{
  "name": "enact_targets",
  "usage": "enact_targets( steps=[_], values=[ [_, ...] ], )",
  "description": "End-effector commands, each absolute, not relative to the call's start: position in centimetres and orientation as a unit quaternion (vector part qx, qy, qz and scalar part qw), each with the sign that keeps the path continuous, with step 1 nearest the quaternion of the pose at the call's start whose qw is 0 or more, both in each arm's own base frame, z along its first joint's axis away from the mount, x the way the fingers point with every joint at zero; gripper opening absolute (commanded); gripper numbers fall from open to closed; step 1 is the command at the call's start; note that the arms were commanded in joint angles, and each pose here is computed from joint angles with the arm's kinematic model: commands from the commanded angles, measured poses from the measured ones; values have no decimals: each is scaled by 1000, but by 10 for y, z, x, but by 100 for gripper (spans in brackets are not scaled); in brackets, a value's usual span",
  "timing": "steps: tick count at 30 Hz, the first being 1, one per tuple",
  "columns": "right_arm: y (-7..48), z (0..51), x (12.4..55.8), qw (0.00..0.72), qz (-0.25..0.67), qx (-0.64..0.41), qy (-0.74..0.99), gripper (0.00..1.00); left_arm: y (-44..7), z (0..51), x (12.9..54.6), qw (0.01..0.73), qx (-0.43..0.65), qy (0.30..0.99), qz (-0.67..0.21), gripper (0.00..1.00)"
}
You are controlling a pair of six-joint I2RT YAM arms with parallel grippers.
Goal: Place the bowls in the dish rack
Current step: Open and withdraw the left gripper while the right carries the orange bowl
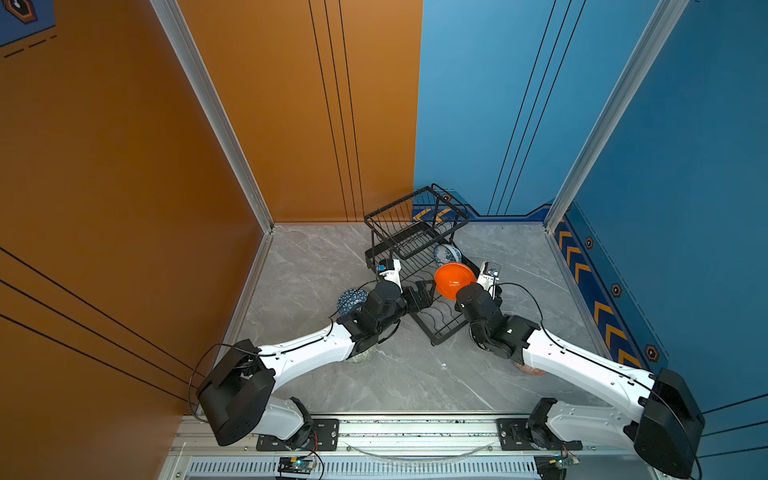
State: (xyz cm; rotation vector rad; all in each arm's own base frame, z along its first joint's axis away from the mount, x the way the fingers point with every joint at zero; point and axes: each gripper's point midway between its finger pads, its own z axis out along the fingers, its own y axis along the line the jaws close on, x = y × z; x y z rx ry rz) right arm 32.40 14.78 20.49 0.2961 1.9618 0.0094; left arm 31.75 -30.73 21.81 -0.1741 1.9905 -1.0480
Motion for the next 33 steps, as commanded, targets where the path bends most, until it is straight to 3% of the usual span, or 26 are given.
enact_targets(
  steps=[1, 12, 33],
  values=[
    [137, 214, 331, 565, -75, 120, 813, 0, -286, 221, 311, 443, -82, 797, -403, 98],
    [152, 190, 367, 535, -210, 76, 815, 0, -240, 230, 294, 471, -94, 797, -366, 98],
    [160, 148, 413, 522, -256, 109, 806, 0, -194, 228, 292, 483, -119, 798, -340, 98]
  ],
)
